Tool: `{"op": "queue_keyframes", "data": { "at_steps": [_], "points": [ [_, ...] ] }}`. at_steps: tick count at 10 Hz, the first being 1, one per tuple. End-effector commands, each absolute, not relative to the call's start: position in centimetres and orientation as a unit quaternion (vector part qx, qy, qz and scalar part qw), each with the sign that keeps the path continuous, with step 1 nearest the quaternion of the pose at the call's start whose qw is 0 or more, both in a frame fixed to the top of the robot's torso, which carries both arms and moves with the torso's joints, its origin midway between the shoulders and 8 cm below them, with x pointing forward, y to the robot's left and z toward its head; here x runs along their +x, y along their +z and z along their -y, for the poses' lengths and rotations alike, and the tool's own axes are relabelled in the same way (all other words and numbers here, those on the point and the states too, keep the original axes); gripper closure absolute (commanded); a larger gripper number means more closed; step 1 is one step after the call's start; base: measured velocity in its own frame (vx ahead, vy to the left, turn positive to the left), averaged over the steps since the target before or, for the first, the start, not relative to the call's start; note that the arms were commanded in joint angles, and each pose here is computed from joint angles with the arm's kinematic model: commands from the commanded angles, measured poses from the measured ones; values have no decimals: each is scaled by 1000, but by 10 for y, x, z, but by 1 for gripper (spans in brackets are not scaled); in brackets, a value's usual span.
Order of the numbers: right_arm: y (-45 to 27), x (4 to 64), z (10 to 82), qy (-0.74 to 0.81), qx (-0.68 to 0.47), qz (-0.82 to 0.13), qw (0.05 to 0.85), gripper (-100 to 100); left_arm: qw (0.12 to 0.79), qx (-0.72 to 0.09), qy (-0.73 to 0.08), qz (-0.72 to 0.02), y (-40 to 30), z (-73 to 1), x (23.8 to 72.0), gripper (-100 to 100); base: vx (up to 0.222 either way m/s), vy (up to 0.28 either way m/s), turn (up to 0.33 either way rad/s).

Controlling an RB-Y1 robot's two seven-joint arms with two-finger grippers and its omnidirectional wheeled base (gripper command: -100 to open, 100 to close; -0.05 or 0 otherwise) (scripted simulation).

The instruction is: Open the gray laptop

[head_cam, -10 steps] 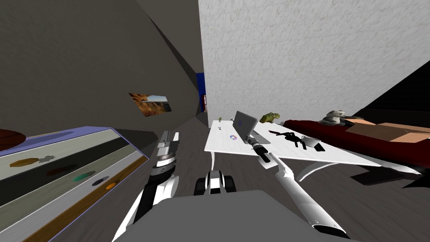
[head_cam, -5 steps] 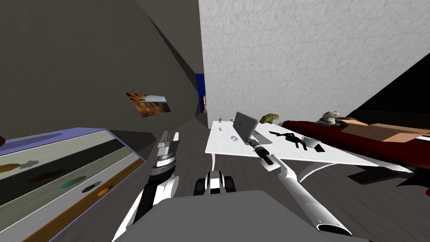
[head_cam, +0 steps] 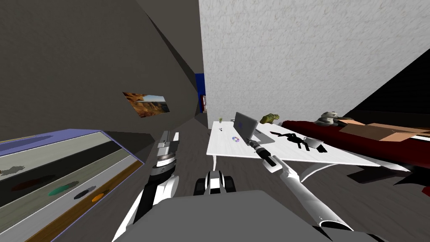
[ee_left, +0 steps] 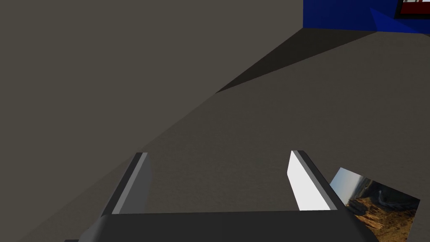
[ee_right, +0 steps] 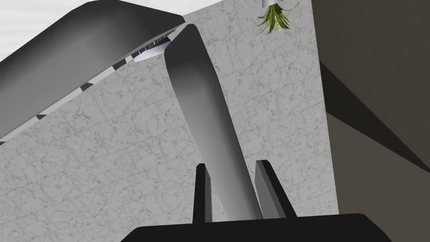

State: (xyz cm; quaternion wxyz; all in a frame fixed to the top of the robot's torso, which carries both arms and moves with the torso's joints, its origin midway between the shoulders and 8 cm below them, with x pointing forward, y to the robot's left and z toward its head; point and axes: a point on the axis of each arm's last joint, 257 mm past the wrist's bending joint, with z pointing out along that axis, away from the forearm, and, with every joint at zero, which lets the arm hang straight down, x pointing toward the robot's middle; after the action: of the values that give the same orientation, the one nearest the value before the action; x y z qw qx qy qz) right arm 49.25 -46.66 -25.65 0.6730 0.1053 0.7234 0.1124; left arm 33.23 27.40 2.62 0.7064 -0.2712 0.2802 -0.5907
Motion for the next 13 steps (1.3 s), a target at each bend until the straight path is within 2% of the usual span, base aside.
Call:
{"op": "queue_keyframes", "data": {
  "at_steps": [1, 10, 13],
  "points": [
    [-280, 482, 472, 112, 115, -734, 659, 100, 706, -271, -591, -280, 26, -274, 332, 0, -4, -10, 27],
    [-290, 449, 517, 182, 148, -725, 648, 100, 706, -271, -591, -280, 26, -274, 332, 0, 68, 61, -46],
    [-304, 436, 528, 176, 158, -732, 640, 100, 706, -271, -591, -280, 26, -274, 332, 0, 16, 12, 10]
  ]
}}
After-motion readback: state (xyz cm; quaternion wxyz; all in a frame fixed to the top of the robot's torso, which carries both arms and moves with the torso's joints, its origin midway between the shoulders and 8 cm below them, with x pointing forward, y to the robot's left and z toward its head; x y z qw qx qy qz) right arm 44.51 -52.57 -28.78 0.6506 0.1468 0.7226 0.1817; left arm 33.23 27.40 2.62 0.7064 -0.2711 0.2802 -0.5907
